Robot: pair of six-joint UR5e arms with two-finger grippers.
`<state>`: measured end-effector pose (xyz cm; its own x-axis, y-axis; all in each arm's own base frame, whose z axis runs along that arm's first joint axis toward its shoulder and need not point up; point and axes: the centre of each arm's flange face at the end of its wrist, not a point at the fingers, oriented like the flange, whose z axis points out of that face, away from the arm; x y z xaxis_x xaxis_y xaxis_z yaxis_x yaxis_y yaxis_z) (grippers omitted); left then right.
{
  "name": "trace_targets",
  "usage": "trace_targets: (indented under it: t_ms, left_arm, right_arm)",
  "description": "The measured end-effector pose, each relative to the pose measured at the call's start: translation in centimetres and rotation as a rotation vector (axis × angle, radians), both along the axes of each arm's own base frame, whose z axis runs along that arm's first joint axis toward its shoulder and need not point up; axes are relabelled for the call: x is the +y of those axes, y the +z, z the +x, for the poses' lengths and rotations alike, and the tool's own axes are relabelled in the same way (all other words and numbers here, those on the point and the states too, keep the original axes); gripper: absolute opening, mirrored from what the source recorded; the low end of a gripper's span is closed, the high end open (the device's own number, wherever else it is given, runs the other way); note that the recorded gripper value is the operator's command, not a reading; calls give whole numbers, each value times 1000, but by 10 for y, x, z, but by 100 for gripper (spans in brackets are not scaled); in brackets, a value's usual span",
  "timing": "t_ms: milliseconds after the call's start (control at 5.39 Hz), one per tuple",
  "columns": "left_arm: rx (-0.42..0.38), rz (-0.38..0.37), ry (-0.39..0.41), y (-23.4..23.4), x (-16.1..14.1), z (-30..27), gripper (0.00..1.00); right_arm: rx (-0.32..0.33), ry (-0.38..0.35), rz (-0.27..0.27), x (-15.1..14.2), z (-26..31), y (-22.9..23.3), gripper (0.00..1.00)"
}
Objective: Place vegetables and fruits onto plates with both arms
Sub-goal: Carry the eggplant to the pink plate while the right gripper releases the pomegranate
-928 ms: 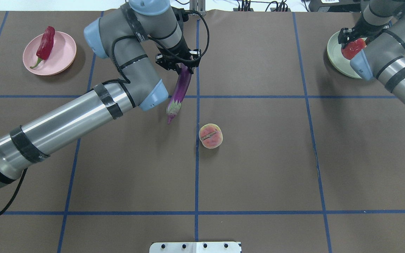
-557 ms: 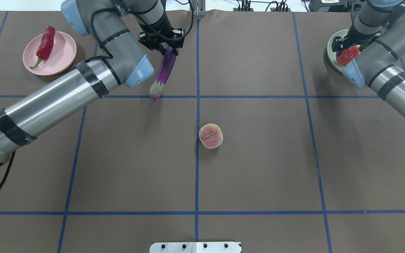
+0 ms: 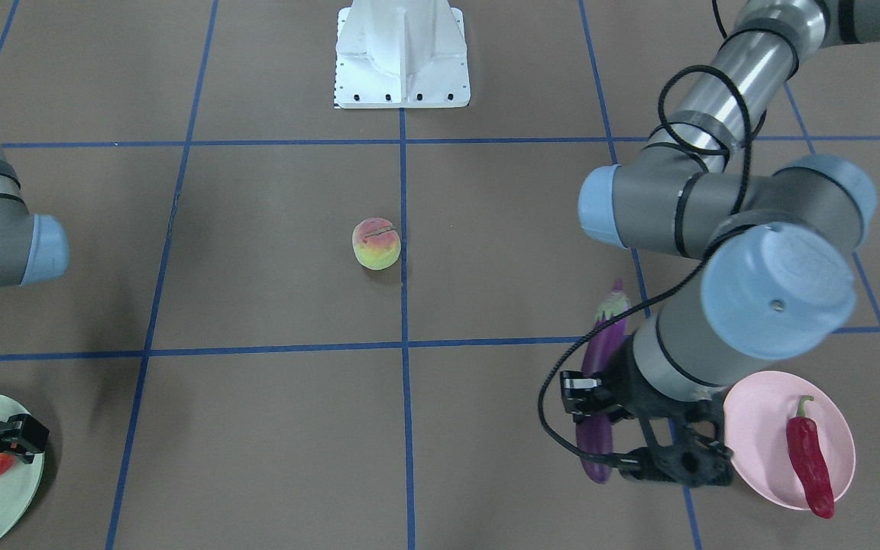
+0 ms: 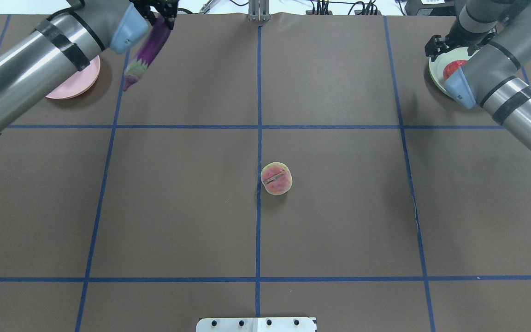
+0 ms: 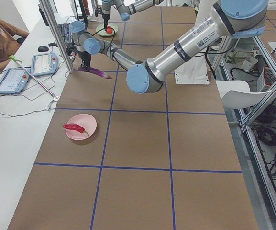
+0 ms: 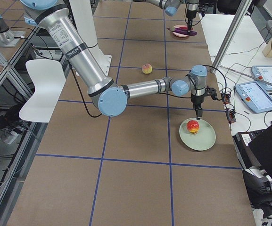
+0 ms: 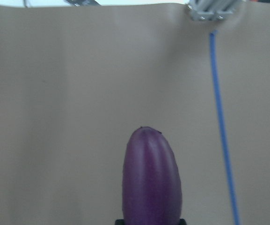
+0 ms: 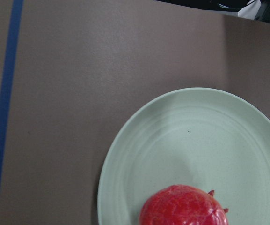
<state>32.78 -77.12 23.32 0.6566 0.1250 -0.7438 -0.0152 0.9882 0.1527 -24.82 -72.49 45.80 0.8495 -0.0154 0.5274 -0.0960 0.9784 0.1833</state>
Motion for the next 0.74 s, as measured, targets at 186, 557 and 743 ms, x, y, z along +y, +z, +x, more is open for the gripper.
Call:
trace_targets:
  t_ms: [186,557,743]
  left_arm:
    - [-81,7,-15,43,-23,-30,0]
    - [-278,23,-82,110,-43,-52,0]
    - [-343,29,-106,150,-42,-58,0]
  right_arm:
    - [-52,3,-29,5,0,-41,100]
    - [-218,79,-132,31,-12,-110,100]
    - [-273,124,-172,48,-31,-137,100]
